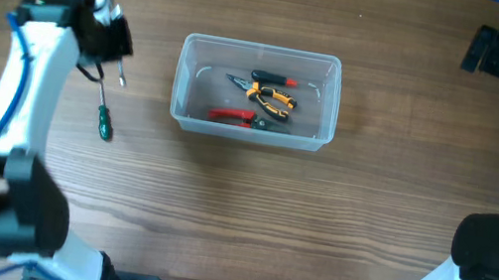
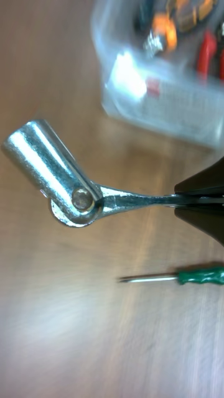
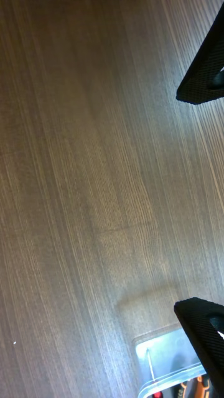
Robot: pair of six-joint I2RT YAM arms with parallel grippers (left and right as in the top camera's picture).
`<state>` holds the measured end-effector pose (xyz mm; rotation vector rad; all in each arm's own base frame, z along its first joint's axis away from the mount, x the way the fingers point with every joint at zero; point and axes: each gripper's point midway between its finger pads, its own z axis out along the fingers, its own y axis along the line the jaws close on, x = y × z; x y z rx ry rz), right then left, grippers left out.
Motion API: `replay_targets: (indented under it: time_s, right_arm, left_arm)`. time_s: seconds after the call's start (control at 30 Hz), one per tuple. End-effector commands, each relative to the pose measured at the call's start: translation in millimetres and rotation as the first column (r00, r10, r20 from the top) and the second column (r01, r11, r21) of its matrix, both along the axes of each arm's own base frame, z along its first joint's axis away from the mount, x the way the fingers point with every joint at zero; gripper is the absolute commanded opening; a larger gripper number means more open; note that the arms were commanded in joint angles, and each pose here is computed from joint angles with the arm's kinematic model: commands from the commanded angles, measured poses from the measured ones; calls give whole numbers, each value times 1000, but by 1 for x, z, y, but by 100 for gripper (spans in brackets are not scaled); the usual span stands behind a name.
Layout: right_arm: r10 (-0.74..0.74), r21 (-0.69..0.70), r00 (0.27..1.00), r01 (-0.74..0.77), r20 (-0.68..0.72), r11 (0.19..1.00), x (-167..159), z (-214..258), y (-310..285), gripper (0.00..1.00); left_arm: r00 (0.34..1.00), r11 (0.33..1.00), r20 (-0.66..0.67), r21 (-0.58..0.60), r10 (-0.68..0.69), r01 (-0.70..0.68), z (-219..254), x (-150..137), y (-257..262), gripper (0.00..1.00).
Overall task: Pack container
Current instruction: 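Carry the socket wrench into the container and release it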
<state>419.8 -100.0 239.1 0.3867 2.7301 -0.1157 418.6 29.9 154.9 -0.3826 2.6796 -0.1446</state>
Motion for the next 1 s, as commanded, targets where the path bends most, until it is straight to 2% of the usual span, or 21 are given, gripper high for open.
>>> replay_targets:
  time_s: [0.0,0.03,0.1,0.2,0.27,0.33,0.43,0.57,0.63,0.83,0.97]
  right_arm:
    - [2,-12,1000,-2,-10,1000,2,-4,-1,100]
    - [2,-12,1000,-2,-10,1000,2,-4,-1,100]
    - [2,-12,1000,-2,-10,1000,2,-4,-1,100]
    - [2,-12,1000,-2,-10,1000,2,-4,-1,100]
    - [2,-12,1000,-2,-10,1000,2,-4,-1,100]
    - [1,-12,1000,-2,-10,1000,2,-4,-1,100]
    - [2,-12,1000,-2,-10,1000,2,-4,-1,100]
    - [2,-12,1000,-2,-10,1000,2,-4,-1,100]
    - [2,-12,1000,-2,-10,1000,2,-4,-1,100]
    - [2,-12,1000,-2,-10,1000,2,-4,-1,100]
    - [2,-12,1000,-2,-9,1000,2,-3,-1,100]
  left_arm:
    - [942,970,229,49,-245,240,78,5,-35,4]
    - [884,928,281,95,-373,361,96,1,-57,4]
    - [787,849,322,152,-527,506,111,-6,-91,4]
    - [691,769,347,190,-635,611,118,-10,-133,4]
    - [585,674,347,250,-733,695,118,-15,-167,4]
    - [421,520,325,338,-847,784,114,-22,-208,4]
    - [314,405,282,367,-906,838,99,-28,-238,4]
    - [285,340,211,305,-935,890,53,-27,-262,4]
    - [248,286,159,293,-956,913,28,-26,-267,4]
    - [194,181,-18,275,-981,944,-44,-16,-261,4]
    - [179,159,-72,231,-981,960,-75,-16,-259,4]
